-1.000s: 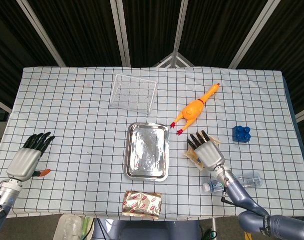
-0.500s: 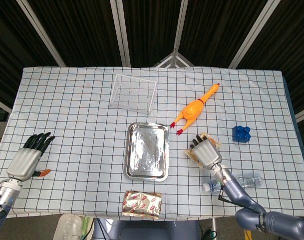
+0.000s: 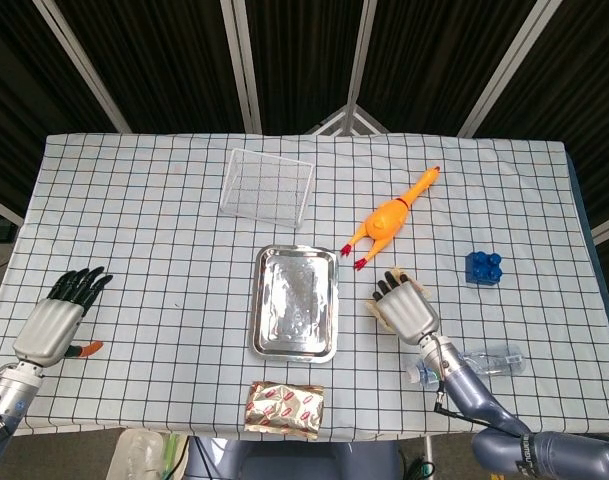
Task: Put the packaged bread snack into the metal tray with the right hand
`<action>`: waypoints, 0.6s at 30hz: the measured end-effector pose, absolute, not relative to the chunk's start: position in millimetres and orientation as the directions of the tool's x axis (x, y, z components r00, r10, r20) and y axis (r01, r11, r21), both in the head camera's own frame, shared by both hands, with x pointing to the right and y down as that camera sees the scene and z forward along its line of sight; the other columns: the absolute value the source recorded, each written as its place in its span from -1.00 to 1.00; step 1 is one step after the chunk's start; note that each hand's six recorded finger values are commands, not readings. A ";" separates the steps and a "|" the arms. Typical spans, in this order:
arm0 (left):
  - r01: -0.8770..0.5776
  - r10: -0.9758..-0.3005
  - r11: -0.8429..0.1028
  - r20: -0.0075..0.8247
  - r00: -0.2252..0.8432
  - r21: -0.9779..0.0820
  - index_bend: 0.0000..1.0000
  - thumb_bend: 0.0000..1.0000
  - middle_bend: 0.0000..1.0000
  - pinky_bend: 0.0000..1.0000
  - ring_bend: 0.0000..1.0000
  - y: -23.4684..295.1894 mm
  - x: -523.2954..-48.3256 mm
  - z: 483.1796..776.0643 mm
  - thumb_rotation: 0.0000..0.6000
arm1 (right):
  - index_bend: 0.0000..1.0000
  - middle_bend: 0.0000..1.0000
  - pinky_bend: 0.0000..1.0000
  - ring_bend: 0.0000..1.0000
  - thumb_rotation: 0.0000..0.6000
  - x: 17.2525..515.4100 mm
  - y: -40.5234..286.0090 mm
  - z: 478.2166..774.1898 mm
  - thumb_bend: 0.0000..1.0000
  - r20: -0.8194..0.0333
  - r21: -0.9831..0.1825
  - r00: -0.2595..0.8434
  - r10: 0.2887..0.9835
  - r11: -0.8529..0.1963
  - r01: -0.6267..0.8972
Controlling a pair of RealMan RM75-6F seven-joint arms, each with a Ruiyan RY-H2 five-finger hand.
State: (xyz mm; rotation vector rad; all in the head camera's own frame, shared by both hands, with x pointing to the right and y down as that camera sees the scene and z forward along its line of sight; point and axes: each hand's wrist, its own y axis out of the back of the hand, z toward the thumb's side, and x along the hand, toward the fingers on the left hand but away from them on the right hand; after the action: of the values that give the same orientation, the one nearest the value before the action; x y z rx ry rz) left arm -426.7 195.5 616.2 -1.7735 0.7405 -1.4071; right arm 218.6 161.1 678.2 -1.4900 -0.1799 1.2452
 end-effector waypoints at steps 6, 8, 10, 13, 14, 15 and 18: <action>-0.002 -0.803 -0.562 0.545 0.242 -0.827 -1.00 -0.85 -1.00 -0.94 -1.00 196.7 -427.1 614.1 1.00 | -0.11 -0.34 -0.16 -0.56 1.00 183.1 163.7 662.0 -0.24 -0.549 -0.809 0.478 0.685 -0.292 -0.510; -0.007 -0.804 -0.561 0.543 0.243 -0.828 -1.00 -0.85 -1.00 -0.94 -1.00 196.2 -428.0 613.1 1.00 | -0.11 -0.34 -0.16 -0.56 1.00 168.3 164.6 656.8 -0.24 -0.536 -0.817 0.497 0.683 -0.271 -0.509; -0.013 -0.805 -0.560 0.541 0.244 -0.828 -1.00 -0.85 -1.00 -0.94 -1.00 195.6 -429.0 611.9 1.00 | -0.11 -0.34 -0.16 -0.56 1.00 150.3 166.3 651.1 -0.24 -0.520 -0.827 0.519 0.679 -0.248 -0.505; -0.021 -0.808 -0.558 0.537 0.244 -0.830 -1.00 -0.85 -1.00 -0.94 -1.00 194.5 -430.6 610.1 1.00 | -0.11 -0.34 -0.16 -0.56 1.00 123.8 170.9 643.7 -0.24 -0.500 -0.839 0.550 0.669 -0.218 -0.498; -0.022 -0.808 -0.557 0.536 0.244 -0.830 -1.00 -0.85 -1.00 -0.94 -1.00 194.2 -431.0 609.8 1.00 | -0.11 -0.34 -0.16 -0.56 1.00 115.4 173.2 641.6 -0.24 -0.494 -0.843 0.561 0.664 -0.211 -0.494; -0.024 -0.809 -0.557 0.535 0.244 -0.830 -1.00 -0.85 -1.00 -0.94 -1.00 194.0 -431.3 609.5 1.00 | -0.11 -0.34 -0.16 -0.56 1.00 103.7 177.1 638.7 -0.24 -0.486 -0.850 0.577 0.656 -0.201 -0.487; -0.028 -0.808 -0.558 0.535 0.246 -0.830 -1.00 -0.85 -1.00 -0.94 -1.00 193.9 -432.0 608.8 1.00 | -0.11 -0.34 -0.16 -0.56 1.00 76.6 188.8 633.7 -0.24 -0.471 -0.863 0.613 0.635 -0.185 -0.471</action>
State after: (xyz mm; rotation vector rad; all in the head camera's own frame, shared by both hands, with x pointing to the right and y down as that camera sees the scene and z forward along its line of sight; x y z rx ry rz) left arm -432.0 193.9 608.8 -1.8030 0.7676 -1.3813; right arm 76.6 188.8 633.7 -1.4512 -0.1476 0.9944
